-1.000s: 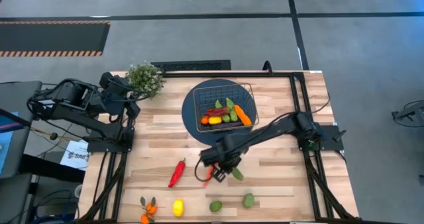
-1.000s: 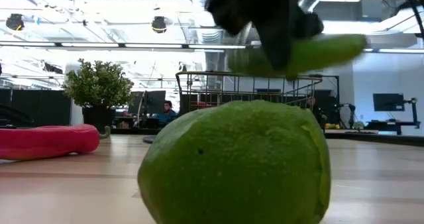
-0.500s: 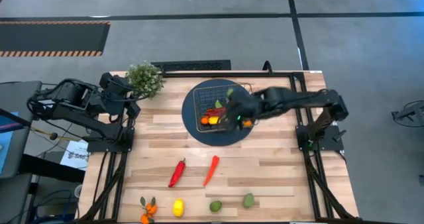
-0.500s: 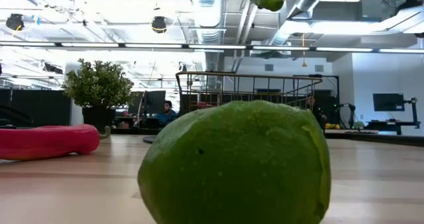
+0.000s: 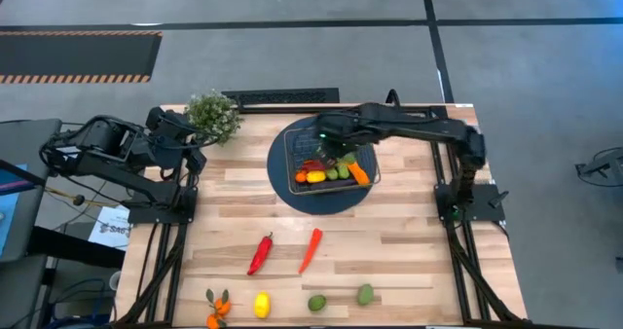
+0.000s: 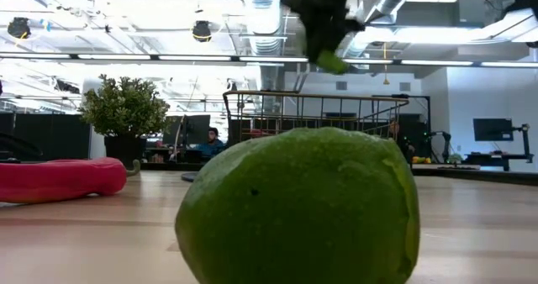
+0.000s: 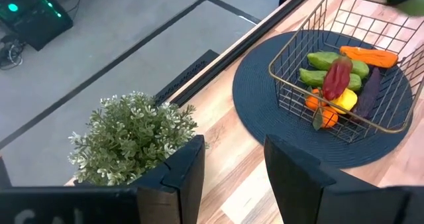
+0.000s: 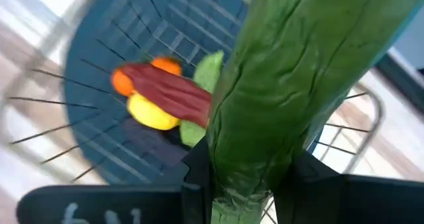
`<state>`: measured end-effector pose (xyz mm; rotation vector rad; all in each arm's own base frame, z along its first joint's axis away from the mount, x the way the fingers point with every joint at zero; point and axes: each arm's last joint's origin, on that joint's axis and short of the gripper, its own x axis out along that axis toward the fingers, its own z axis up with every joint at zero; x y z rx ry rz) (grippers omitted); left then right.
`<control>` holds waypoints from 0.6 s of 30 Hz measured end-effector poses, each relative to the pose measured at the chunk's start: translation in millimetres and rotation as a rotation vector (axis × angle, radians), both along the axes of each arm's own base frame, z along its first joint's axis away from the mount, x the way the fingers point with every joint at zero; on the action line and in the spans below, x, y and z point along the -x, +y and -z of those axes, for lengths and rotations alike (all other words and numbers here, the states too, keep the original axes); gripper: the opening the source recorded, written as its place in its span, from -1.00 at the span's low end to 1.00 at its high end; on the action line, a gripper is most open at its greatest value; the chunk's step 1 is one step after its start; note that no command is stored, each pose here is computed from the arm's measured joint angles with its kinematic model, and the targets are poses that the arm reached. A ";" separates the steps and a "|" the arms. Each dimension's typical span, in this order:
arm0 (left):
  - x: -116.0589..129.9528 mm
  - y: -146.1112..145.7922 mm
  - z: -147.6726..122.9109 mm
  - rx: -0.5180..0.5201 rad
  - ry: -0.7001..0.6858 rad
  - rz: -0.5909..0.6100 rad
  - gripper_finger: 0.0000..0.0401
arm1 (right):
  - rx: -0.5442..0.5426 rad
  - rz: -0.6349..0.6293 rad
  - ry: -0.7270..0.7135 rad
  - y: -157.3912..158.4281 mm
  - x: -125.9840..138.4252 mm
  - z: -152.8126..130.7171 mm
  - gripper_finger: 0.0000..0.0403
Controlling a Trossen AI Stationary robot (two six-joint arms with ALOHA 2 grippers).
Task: Build produce basket
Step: Put the cucumber into the basket
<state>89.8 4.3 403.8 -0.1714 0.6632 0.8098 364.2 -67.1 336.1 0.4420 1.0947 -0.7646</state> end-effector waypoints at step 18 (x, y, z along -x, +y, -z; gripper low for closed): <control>0.4 0.1 0.2 -0.001 0.006 0.000 -0.28 | -0.214 -0.102 0.243 -27.3 -47.6 105.5 -0.49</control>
